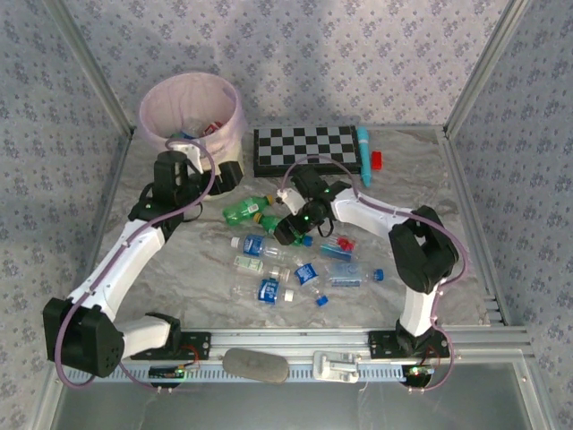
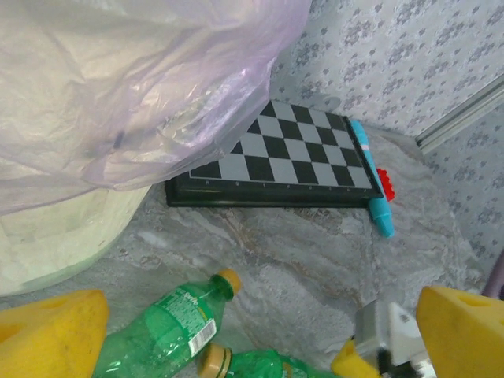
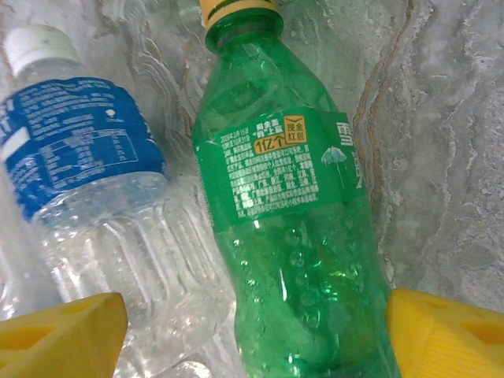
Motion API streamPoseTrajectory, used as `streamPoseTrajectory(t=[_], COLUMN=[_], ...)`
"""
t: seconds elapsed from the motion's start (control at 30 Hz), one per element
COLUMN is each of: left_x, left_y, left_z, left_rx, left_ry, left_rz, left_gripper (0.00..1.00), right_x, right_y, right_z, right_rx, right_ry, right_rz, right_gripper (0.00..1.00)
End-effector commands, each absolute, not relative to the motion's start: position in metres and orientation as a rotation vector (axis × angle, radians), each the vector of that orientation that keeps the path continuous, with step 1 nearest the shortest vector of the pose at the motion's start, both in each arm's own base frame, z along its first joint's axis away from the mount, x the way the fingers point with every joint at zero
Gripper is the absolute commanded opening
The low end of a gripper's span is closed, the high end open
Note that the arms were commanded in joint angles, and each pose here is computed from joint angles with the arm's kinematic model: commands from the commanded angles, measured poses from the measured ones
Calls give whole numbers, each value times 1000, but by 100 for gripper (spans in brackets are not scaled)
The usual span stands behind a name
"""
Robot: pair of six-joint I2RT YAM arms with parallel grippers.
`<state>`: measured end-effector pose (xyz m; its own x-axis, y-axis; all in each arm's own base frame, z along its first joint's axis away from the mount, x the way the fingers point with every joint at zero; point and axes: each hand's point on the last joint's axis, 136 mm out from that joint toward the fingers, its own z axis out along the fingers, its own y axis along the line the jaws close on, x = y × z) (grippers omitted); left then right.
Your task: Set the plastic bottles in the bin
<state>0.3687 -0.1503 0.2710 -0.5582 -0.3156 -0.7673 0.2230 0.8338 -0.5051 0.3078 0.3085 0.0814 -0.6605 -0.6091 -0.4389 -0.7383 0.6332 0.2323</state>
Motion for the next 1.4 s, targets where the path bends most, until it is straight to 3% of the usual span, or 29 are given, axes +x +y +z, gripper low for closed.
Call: streamPoseTrajectory(t=[0.0,0.23,0.63,0.87,1.17,1.37], left_x=[373,367,368,369,368,368], left_y=[-157,-156,-163,-172,-177,-184], left_z=[282,269,251,245,246,261], left_rx=[-79,-102,-153,-148,-145,-148], left_ry=[1993,2022,2050,2066,2064,2022], left_rz=[-763,-772,-829,-844,-860,-903], left_gripper=[100,100,100,100,100,100], right_x=[313,324,329,328,331,339], right_y=[304,297,299,300,301,293], right_z=[74,63,35,34,53,96], right_rx=[-1139,-1170,-1216,-1226,-1202,-1070], right_ry=[2555,2545,2582,2577,2509,2413], right_rz=[418,271,155,159,201,308], right_gripper=[86,79,76,67,54,45])
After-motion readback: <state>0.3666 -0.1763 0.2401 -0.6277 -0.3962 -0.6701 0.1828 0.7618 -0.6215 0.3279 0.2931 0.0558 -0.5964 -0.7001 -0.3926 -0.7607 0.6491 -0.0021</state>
